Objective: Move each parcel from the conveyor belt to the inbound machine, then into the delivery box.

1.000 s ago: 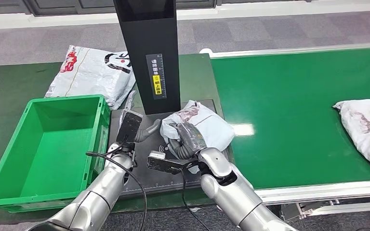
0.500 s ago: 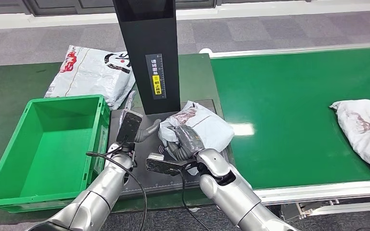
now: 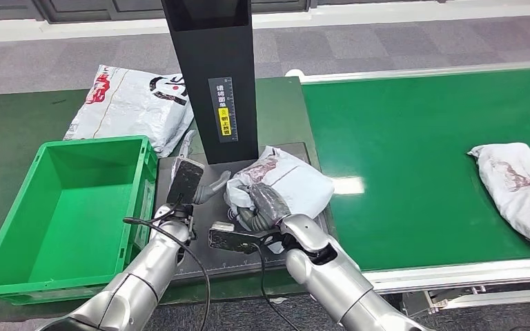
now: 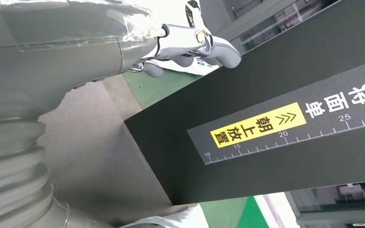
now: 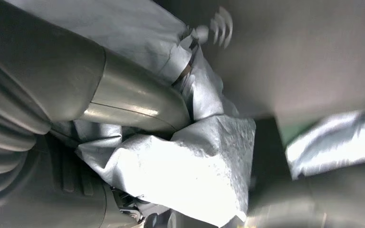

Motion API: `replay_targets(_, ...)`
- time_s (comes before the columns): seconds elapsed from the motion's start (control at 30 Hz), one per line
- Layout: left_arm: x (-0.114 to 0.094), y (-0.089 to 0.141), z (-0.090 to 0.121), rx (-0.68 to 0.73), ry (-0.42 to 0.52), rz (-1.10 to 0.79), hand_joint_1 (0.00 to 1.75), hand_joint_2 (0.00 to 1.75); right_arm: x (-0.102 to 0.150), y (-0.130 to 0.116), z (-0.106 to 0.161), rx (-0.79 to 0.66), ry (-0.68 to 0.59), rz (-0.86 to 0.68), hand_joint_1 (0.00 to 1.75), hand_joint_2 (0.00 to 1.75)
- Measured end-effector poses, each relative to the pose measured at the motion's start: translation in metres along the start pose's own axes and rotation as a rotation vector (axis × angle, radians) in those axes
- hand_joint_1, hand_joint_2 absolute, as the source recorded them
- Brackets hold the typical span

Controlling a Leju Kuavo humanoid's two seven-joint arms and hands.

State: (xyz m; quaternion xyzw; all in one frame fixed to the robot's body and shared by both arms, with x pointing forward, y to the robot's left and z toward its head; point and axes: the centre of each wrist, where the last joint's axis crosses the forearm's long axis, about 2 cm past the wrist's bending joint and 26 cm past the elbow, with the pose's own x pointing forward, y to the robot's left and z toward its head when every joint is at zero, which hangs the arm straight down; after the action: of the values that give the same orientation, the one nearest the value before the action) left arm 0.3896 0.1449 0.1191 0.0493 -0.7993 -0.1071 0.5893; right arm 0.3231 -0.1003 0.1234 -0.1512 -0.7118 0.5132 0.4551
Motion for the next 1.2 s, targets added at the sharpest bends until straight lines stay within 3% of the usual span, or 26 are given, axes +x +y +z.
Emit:
replay_targets(0.1,0.0,0.0,0.0,-0.001,0.0,0.001,0.0,1.75,0.0,0.007,-0.001,0.088,0.003,-0.025,1.75,1.75)
replay_targets(0.23,0.0,0.0,0.0,-0.002,0.003,0.002,0.0,1.75,-0.003,0.014,-0.006,0.152,-0.004,-0.035,0.06,1.75)
replay_targets(0.27,0.0,-0.001,0.0,-0.001,0.003,0.003,0.0,1.75,-0.004,0.015,-0.008,0.154,-0.008,-0.033,0.0,1.75)
replay_targets(0.53,0.0,0.001,0.0,0.01,-0.009,0.012,0.0,1.75,-0.011,0.017,-0.006,-0.045,-0.025,-0.103,0.0,1.75)
replay_targets(0.6,0.0,0.002,-0.001,0.014,-0.023,0.019,0.0,1.75,-0.018,0.014,0.002,-0.164,-0.057,-0.23,0.0,1.75)
replay_targets(0.7,0.001,0.006,-0.003,0.023,-0.039,0.038,0.0,1.75,-0.036,0.003,0.02,-0.415,-0.065,-0.548,0.0,1.75)
replay_targets(0.77,0.0,0.009,-0.003,0.033,-0.036,0.046,0.0,1.75,-0.047,-0.009,0.028,-0.495,-0.047,-0.68,0.0,1.75)
replay_targets(1.0,0.001,0.013,-0.005,0.05,-0.042,0.053,0.0,1.75,-0.068,-0.023,0.04,-0.566,-0.039,-0.857,0.0,1.75)
replay_targets(1.2,0.002,0.014,-0.007,0.055,-0.046,0.052,0.0,1.75,-0.078,-0.027,0.044,-0.582,-0.029,-0.901,0.0,1.75)
